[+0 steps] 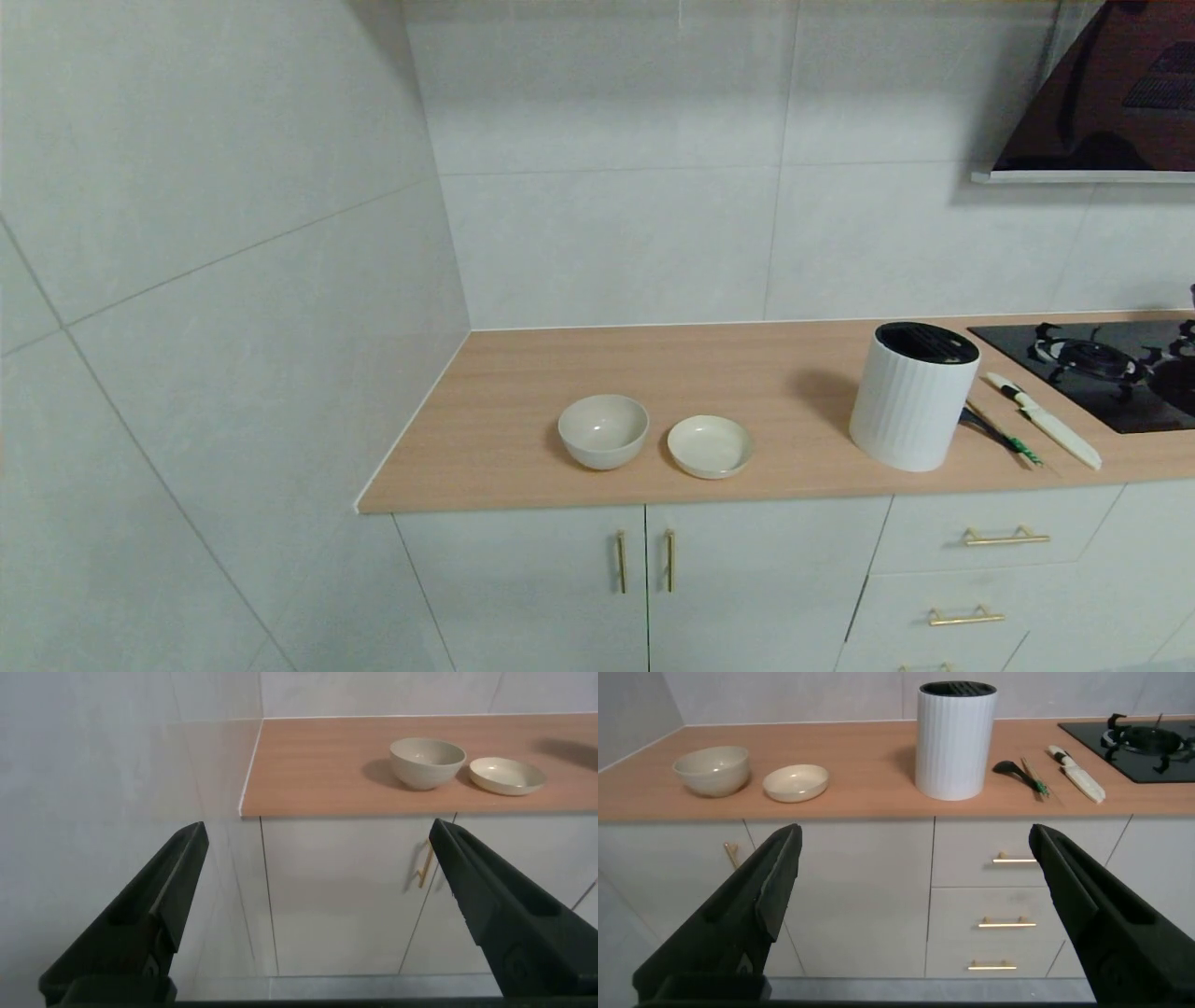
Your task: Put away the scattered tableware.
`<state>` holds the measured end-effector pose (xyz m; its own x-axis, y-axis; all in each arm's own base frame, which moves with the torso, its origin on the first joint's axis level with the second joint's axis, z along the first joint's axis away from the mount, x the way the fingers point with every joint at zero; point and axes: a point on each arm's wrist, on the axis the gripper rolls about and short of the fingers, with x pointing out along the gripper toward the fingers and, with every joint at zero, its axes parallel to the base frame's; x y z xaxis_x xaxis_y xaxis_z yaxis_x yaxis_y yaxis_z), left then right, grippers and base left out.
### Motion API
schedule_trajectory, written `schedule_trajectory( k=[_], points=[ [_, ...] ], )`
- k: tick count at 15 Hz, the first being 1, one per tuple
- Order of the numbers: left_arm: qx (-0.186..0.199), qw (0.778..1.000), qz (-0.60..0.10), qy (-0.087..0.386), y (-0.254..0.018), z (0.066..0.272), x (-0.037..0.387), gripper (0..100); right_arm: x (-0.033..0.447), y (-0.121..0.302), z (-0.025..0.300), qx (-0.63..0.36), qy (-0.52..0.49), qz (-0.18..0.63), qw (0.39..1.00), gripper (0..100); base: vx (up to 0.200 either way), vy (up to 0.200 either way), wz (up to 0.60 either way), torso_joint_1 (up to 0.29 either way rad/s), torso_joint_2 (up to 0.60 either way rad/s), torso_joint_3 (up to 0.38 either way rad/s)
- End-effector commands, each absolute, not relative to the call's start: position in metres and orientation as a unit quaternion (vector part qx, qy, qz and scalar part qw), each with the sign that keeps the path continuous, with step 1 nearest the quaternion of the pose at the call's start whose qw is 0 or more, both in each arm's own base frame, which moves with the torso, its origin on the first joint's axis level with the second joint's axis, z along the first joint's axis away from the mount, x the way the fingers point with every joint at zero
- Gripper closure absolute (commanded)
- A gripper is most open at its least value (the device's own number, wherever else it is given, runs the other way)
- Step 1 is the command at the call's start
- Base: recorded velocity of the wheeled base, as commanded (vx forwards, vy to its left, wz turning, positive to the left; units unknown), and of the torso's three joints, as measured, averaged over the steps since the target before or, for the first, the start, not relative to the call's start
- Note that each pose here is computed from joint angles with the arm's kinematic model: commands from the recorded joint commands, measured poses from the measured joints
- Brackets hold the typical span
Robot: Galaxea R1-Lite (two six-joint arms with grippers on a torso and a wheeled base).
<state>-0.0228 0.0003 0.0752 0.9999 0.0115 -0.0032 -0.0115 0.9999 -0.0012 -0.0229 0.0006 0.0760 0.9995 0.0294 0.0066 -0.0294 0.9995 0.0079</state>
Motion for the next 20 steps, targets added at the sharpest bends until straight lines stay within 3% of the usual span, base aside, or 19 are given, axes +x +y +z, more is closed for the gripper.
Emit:
schedule_trajectory(
  k=[1,10,20],
  points=[
    [-0.001,1.0,0.006,0.002,0.0003,0.0752,-0.0228,0,-0.0228,0.0006,0.0761,0.004,-0.003,0.015,1.0,0,0.0,0.0,0.0,0.0,0.0,0.0],
    [-0.001,1.0,0.006,0.002,0.0003,0.0752,-0.0228,0,-0.0228,0.0006,0.0761,0.005,-0.003,0.015,1.0,0,0.0,0.0,0.0,-0.009,0.02,0.011],
    [-0.001,1.0,0.006,0.002,0.0003,0.0752,-0.0228,0,-0.0228,0.0006,0.0761,0.005,-0.003,0.015,1.0,0,0.0,0.0,0.0,-0.168,0.36,0.19]
  ],
)
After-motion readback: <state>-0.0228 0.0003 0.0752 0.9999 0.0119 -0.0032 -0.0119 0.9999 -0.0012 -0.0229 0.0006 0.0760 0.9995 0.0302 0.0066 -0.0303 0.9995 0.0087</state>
